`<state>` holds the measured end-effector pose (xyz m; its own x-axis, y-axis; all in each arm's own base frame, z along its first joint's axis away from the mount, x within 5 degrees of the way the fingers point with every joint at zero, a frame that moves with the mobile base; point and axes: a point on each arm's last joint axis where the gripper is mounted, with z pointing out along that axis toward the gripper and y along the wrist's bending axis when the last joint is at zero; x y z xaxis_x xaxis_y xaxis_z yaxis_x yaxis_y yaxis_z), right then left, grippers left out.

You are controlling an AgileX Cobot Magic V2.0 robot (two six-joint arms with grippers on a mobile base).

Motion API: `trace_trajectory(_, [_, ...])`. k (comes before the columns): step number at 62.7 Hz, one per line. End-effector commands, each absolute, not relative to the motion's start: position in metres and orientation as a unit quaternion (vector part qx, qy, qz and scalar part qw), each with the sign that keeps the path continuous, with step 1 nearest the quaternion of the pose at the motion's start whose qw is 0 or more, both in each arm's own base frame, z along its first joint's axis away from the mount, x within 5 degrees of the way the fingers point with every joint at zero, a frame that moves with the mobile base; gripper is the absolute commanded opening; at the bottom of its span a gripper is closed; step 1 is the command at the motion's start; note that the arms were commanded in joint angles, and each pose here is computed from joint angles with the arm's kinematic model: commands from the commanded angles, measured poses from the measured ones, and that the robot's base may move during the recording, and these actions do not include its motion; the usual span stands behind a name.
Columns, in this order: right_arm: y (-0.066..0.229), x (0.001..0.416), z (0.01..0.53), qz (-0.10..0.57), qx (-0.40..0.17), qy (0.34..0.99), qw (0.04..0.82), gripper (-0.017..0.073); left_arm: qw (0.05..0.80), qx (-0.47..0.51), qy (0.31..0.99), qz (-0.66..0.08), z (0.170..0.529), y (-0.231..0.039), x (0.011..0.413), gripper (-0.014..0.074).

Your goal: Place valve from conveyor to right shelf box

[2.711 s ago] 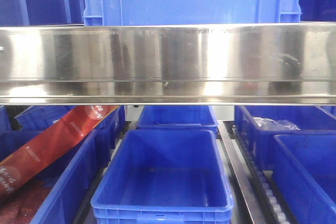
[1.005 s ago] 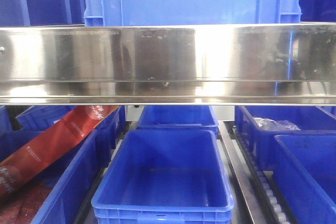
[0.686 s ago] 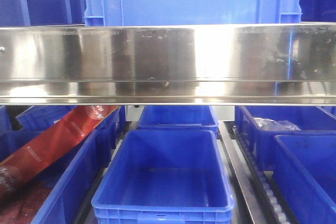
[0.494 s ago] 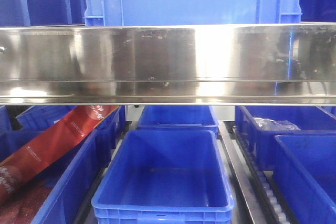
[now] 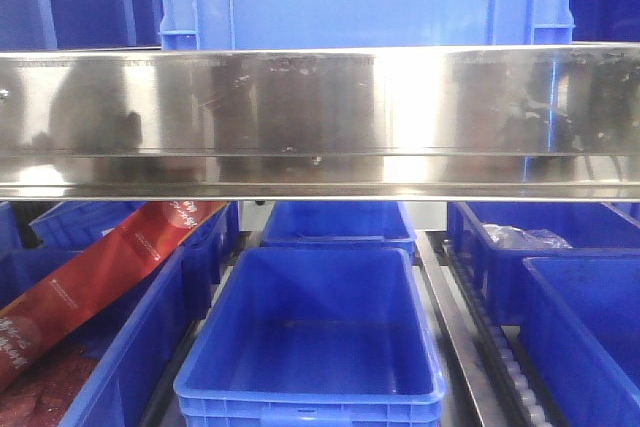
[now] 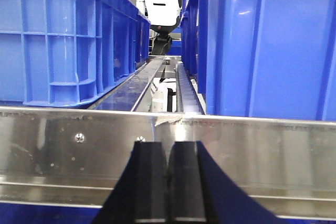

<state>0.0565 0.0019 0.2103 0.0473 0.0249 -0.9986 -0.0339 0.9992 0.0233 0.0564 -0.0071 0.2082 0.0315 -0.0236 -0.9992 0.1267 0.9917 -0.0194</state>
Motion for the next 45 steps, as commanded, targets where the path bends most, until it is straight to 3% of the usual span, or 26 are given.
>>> trace_trajectory(1, [0.0014,0.0562,0.2119,0.015,-0.004,0.681,0.732,-0.0168,0.726,0.036,0.685,-0.052,0.2106,-0.0069,0.0559,-0.0111])
trace_trajectory(45, [0.0014,0.0562,0.2119,0.015,-0.004,0.681,0.732,-0.0168,0.726,0.036,0.685,-0.052,0.2106,-0.0069,0.0559,-0.0111])
